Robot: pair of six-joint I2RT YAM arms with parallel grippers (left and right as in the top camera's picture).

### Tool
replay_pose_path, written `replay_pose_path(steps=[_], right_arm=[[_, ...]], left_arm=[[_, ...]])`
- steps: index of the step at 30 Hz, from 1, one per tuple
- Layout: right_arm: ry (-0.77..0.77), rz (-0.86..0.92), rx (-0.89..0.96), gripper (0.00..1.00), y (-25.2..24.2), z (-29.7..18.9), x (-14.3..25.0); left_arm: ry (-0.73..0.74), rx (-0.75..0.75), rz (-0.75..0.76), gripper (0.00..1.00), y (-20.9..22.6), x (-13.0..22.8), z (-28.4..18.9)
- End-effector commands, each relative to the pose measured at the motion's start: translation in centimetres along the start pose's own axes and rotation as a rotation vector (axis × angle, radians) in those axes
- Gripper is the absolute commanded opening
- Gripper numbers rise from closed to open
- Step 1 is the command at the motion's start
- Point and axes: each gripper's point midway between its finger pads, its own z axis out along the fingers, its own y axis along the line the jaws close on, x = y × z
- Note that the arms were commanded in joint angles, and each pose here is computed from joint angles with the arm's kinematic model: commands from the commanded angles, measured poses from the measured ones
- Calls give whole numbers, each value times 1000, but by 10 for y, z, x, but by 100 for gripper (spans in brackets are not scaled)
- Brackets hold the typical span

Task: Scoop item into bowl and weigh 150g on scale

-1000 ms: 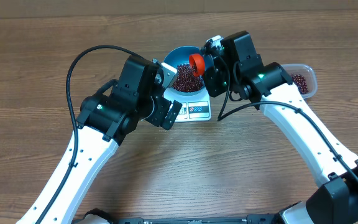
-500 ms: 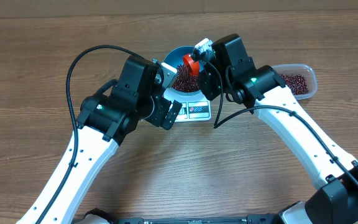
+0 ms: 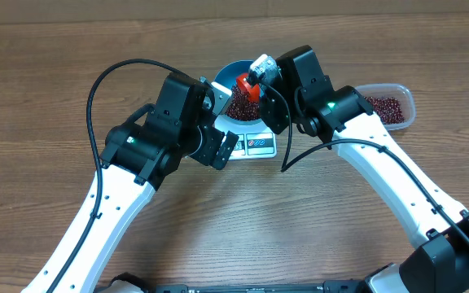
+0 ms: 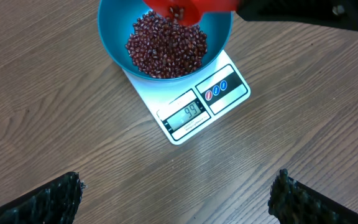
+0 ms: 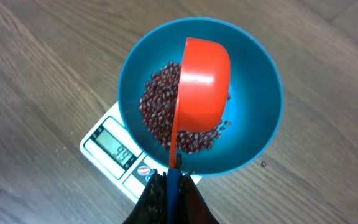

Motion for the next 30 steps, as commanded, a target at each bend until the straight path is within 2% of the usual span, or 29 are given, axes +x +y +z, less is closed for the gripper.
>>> replay_pose_path(steps=[1, 6, 11, 15, 20, 24, 30], right_arm=[[-67, 3, 39, 4, -6, -16, -21], [-47, -62, 13, 4, 1, -15, -16], [-63, 33, 62, 4, -11, -16, -19], [-33, -121, -21, 4, 8, -15, -11], [-36, -11, 80, 4, -12, -16, -14], [5, -113, 56, 4, -4, -15, -5], [-1, 91, 154, 4, -25, -19, -5]], left_arm=[[-4, 1, -16, 100, 1, 1, -2], [-4, 1, -16, 100, 1, 1, -2], [-4, 1, -16, 100, 1, 1, -2], [-4, 1, -16, 100, 1, 1, -2], [-4, 1, -16, 100, 1, 1, -2], [-4, 1, -16, 100, 1, 1, -2], [-4, 1, -16, 100, 1, 1, -2]])
